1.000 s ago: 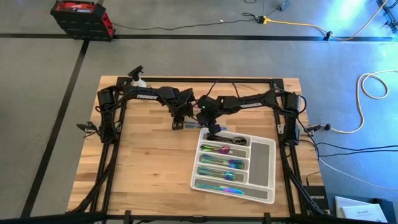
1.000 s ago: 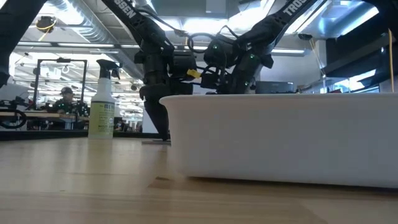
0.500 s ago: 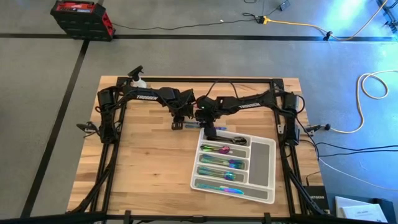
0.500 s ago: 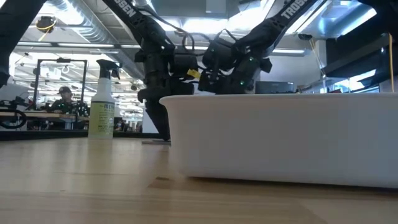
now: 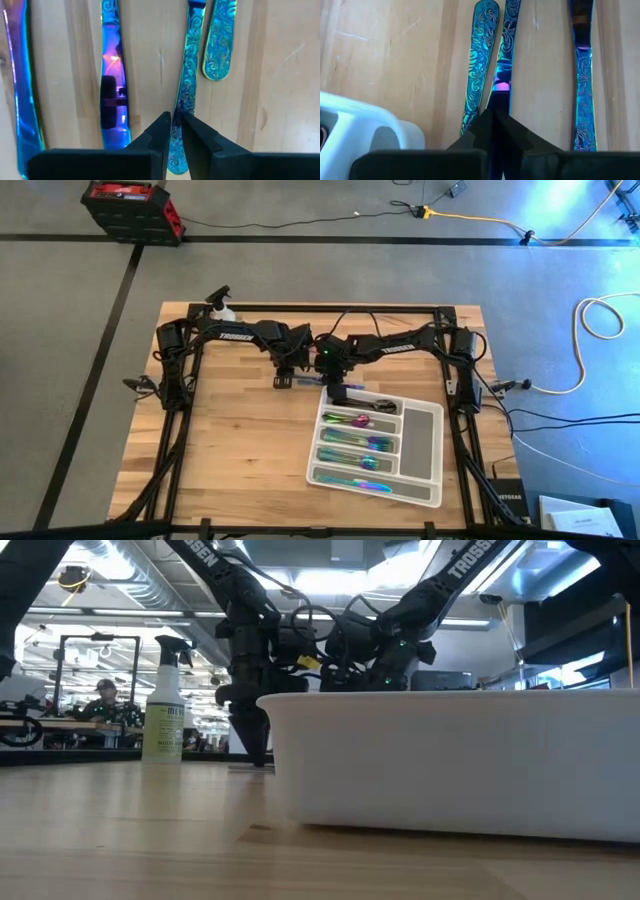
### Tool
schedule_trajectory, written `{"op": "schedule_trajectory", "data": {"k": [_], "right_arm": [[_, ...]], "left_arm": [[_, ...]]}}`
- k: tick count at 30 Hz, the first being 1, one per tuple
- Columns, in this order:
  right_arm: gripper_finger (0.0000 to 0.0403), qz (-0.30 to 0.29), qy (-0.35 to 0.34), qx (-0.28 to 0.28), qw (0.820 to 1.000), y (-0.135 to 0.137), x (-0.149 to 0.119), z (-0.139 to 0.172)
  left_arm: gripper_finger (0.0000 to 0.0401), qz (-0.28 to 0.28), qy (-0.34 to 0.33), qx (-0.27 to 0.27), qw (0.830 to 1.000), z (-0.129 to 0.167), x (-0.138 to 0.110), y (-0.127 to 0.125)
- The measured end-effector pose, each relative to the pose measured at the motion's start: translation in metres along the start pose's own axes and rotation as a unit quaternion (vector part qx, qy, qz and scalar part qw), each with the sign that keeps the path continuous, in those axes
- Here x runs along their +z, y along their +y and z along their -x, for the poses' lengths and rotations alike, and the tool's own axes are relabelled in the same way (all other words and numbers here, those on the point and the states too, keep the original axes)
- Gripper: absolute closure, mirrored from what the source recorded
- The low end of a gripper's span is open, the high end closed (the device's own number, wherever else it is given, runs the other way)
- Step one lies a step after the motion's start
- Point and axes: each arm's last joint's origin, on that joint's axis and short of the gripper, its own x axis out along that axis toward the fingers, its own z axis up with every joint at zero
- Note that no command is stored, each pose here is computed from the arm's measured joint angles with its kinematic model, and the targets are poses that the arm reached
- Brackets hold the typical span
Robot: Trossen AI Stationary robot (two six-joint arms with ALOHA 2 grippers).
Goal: Sort silverware
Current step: Put the purple knife into the white silverware tray
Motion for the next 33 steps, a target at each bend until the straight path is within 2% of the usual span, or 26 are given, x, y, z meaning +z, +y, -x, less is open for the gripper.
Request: {"op": "schedule_trajectory", "data": {"k": [4,9,13,17,25,29,33], "right_arm": [[0.0402,-0.009,0.001,-0.005,1.000,-0.002,-0.001,0.001],[0.0402,-0.019,0.001,-0.006,1.000,-0.005,-0.001,0.001],[0.0402,-0.020,0.002,-0.004,1.000,-0.005,-0.002,0.001],[0.0402,-0.022,0.006,0.003,1.000,-0.004,-0.003,0.001],[0.0402,-0.024,0.012,0.005,1.000,-0.004,-0.004,0.001],[0.0402,-0.024,0.012,0.006,1.000,-0.004,-0.004,0.001],[0.0402,-0.024,0.015,0.006,1.000,-0.004,-0.005,0.001]], "left_arm": [[0.0336,0.008,0.007,0.005,1.000,0.000,-0.001,0.000],[0.0263,0.015,0.009,0.016,1.000,0.000,-0.001,0.001],[0.0207,-0.003,-0.005,0.023,1.000,0.000,0.002,0.002],[0.0172,-0.029,-0.033,0.028,0.999,-0.001,0.006,0.003],[0.0170,-0.071,-0.034,0.011,0.997,-0.010,0.008,0.001],[0.0195,-0.057,-0.031,0.013,0.998,-0.012,0.010,-0.002],[0.0224,-0.072,-0.020,0.026,0.997,-0.012,0.012,-0.010]]}}
